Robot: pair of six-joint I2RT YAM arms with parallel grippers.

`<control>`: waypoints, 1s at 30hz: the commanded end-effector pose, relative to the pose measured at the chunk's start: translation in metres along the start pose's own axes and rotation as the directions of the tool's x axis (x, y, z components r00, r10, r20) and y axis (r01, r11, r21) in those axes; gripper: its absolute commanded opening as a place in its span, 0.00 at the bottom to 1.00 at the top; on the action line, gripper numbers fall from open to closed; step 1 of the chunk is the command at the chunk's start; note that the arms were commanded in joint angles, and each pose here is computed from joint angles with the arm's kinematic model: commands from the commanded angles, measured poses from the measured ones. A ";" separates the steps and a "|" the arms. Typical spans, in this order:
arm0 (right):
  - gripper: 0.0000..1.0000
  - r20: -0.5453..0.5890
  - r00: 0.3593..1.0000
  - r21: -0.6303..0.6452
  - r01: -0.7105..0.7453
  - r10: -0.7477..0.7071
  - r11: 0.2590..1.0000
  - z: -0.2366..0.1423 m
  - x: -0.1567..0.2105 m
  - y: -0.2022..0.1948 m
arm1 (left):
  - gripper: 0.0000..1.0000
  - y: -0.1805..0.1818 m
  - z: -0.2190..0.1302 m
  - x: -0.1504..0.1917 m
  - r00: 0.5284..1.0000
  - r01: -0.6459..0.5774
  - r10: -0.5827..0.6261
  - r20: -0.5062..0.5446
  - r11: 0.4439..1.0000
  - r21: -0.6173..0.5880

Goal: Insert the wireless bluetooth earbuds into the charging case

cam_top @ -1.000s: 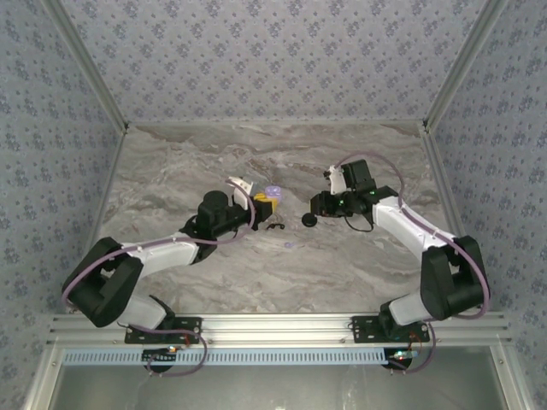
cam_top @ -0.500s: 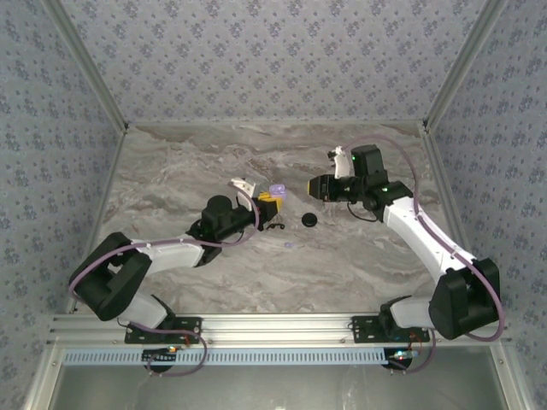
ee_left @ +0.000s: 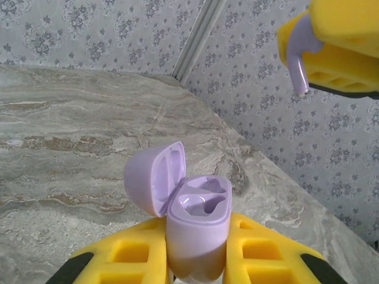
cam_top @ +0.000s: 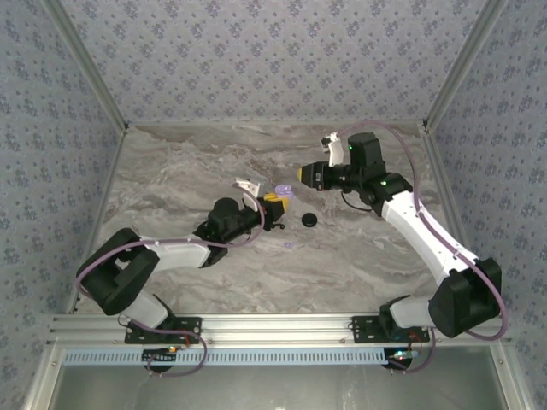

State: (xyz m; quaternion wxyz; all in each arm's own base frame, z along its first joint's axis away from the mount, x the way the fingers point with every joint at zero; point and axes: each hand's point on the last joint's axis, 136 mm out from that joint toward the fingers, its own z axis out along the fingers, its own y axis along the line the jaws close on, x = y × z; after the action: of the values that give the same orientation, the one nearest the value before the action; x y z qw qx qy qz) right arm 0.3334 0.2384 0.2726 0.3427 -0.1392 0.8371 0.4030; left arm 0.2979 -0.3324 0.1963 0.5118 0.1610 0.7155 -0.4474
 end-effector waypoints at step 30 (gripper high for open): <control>0.24 0.022 1.000 -0.052 0.020 -0.019 0.998 0.028 -0.016 0.018 | 0.07 -0.029 0.015 -0.046 0.990 0.069 -0.079 0.119 0.994 0.081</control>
State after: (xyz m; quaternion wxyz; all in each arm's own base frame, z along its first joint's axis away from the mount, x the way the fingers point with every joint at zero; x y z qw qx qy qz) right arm 0.3434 0.2656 0.2674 0.3366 -0.1517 0.8310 0.4160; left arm 0.3053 -0.3442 0.2256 0.5159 0.1281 0.6961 -0.4825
